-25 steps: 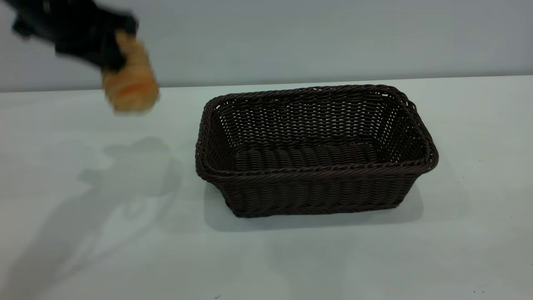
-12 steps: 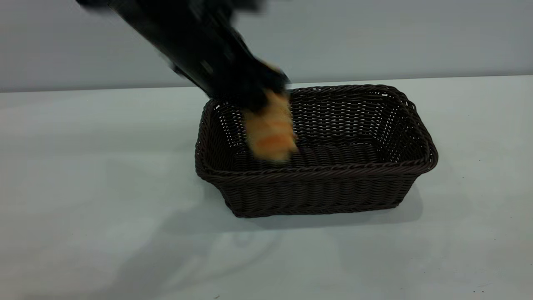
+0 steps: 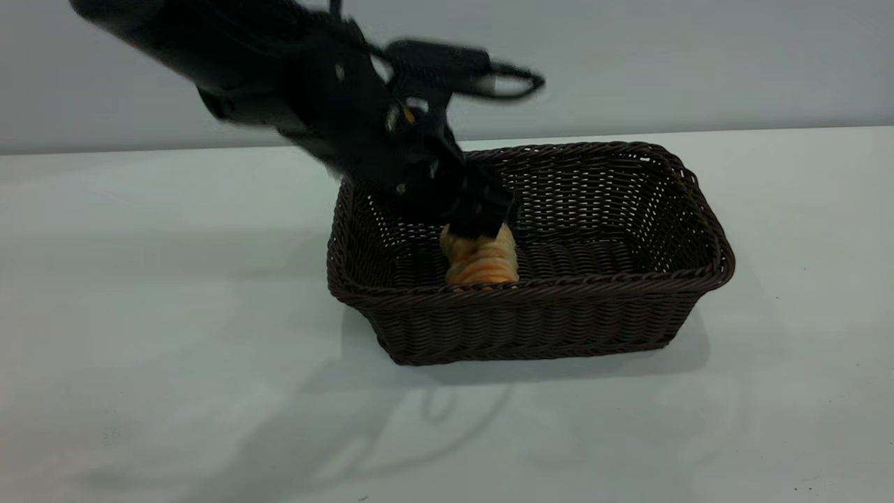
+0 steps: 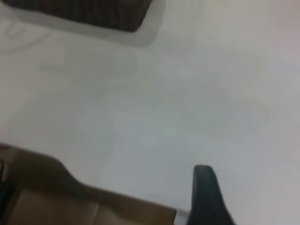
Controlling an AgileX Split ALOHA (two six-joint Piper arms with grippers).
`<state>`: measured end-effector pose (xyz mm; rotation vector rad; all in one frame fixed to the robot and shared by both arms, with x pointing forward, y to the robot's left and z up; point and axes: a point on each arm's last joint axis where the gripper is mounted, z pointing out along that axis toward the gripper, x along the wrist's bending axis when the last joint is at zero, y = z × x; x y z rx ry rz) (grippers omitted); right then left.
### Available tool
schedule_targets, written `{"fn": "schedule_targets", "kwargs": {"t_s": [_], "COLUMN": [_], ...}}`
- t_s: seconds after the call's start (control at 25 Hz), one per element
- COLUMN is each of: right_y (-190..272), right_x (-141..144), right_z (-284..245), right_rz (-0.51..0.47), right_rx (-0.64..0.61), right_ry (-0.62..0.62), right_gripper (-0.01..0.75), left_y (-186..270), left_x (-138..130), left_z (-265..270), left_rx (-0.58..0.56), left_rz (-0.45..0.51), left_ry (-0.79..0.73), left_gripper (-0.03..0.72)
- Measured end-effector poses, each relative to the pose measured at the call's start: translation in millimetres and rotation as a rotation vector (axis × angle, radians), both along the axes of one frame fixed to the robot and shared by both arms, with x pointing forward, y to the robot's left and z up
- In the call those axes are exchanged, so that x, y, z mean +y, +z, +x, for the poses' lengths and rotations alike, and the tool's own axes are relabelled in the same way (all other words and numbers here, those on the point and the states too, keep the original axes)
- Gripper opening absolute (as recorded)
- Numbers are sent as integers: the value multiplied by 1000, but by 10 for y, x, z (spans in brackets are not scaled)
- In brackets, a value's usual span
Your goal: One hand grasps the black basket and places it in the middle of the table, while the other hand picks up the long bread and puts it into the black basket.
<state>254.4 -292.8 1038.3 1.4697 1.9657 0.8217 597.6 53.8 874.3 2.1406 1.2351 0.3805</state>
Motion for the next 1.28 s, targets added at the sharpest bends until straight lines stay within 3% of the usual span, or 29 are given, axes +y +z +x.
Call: {"fn": "schedule_targets", "kwargs": {"t_s": [0.12, 0.32, 0.68, 0.96, 1.28], "right_y": [6, 9, 7, 6, 6], "right_x": [-16, -33, -47, -50, -51], "right_z": [-67, -174, -239, -241, -242], "right_rz": [5, 15, 28, 31, 31], "right_rx": [-48, -125, -168, -166, -167], "right_ry": [-6, -6, 47, 81, 81], "right_gripper": [496, 496, 496, 496, 496], "left_y": [417, 1324, 2754, 2929, 2114], "left_x": [39, 274, 1078, 1555, 1918], "left_z": [-76, -406, -1481, -2192, -2733], "left_rx": [18, 42, -50, 63, 222], "left_rz": [-5, 60, 169, 218, 255], "left_ry": [-22, -113, -165, -155, -90], "left_gripper": [655, 634, 593, 591, 591]}}
